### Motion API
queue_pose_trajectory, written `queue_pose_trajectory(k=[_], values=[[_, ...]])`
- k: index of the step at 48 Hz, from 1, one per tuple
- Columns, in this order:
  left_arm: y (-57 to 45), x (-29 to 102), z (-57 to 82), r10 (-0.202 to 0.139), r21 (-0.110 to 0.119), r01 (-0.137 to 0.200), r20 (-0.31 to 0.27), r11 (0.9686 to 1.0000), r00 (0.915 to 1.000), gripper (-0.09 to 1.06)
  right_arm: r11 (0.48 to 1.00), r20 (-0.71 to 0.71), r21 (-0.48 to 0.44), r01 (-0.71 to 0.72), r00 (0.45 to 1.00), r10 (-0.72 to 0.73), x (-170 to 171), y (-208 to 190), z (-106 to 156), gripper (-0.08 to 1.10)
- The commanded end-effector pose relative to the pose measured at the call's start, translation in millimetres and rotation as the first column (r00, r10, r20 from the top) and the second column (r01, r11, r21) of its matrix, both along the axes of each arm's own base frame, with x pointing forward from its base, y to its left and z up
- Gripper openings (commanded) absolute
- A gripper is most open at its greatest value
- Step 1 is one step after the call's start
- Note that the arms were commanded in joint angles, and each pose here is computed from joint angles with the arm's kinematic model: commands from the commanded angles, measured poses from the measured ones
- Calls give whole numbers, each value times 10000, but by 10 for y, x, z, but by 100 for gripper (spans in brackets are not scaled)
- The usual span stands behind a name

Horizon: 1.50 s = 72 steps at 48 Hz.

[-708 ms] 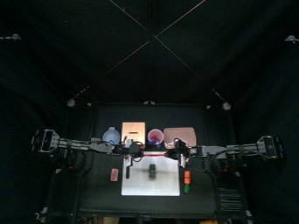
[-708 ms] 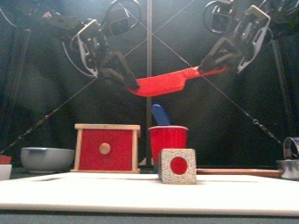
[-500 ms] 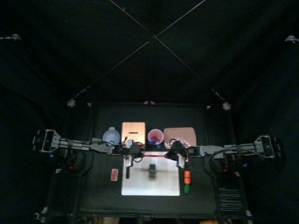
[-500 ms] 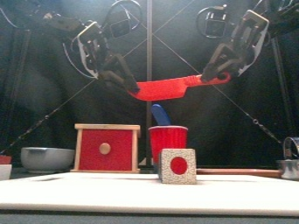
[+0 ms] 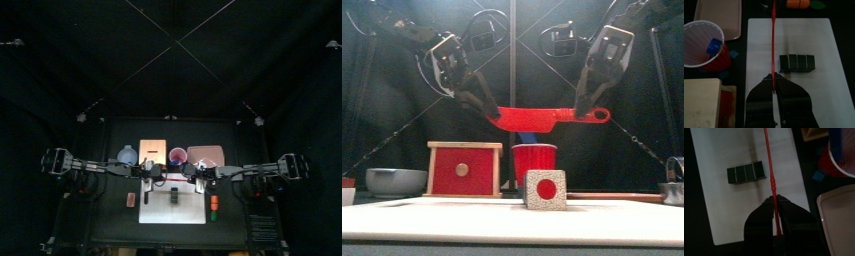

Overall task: Cut the sushi into 4 pieces with the knife
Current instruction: Cut the sushi into 4 pieces

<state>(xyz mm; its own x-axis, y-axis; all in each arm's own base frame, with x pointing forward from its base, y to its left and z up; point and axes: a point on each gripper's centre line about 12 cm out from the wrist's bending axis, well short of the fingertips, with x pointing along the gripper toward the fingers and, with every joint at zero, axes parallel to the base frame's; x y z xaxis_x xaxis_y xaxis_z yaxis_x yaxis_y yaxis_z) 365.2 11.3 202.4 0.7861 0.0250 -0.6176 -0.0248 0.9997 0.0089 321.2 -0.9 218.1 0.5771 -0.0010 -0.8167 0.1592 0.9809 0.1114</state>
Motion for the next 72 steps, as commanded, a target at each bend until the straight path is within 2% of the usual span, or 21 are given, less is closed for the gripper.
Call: queue_pose_trajectory(k=[1, 10, 15, 19, 25, 35, 43, 53, 66, 72], values=[[10, 18, 65, 123, -136, -120, 218, 9998, 9997, 27, 9999, -77, 107, 48, 10000, -47, 37, 15, 48, 19], [-81, -39, -47, 161, -569, -166, -85, 9982, 9998, 27, 9997, -216, 242, 53, 9998, -48, 65, 44, 16, 19], [-119, -68, -131, 241, -834, -267, -319, 9962, 9992, 27, 9994, -280, 337, 31, 9996, -22, 87, 79, -8, 19], [-148, -71, -169, 262, -983, -303, -430, 9947, 9987, 27, 9991, -404, 433, -13, 9992, 31, 92, 117, -48, 19], [-200, -56, -208, 188, -1080, -245, -541, 9939, 9984, 27, 9983, -621, 579, -45, 9980, 81, 106, 160, -114, 19], [-317, -45, -298, -116, -1091, 28, -802, 9940, 9967, 27, 9976, -962, 686, -100, 9952, 166, 106, 214, -176, 19], [-391, -19, -430, -323, -1063, 199, -1167, 9941, 9926, 27, 9976, -1464, 683, -149, 9889, 248, 102, 242, -256, 19], [-405, 21, -553, -376, -1012, 226, -1485, 9946, 9882, 27, 9982, -1929, 573, -201, 9807, 308, 115, 237, -325, 19], [-404, 40, -616, -713, -544, 631, -1642, 9965, 9838, 26, 9991, -2298, 273, -318, 9725, 373, 138, 208, -451, 19], [-404, 37, -664, -723, -534, 633, -1883, 9966, 9794, 26, 9991, -2418, 276, -331, 9696, 388, 143, 219, -492, 19]])
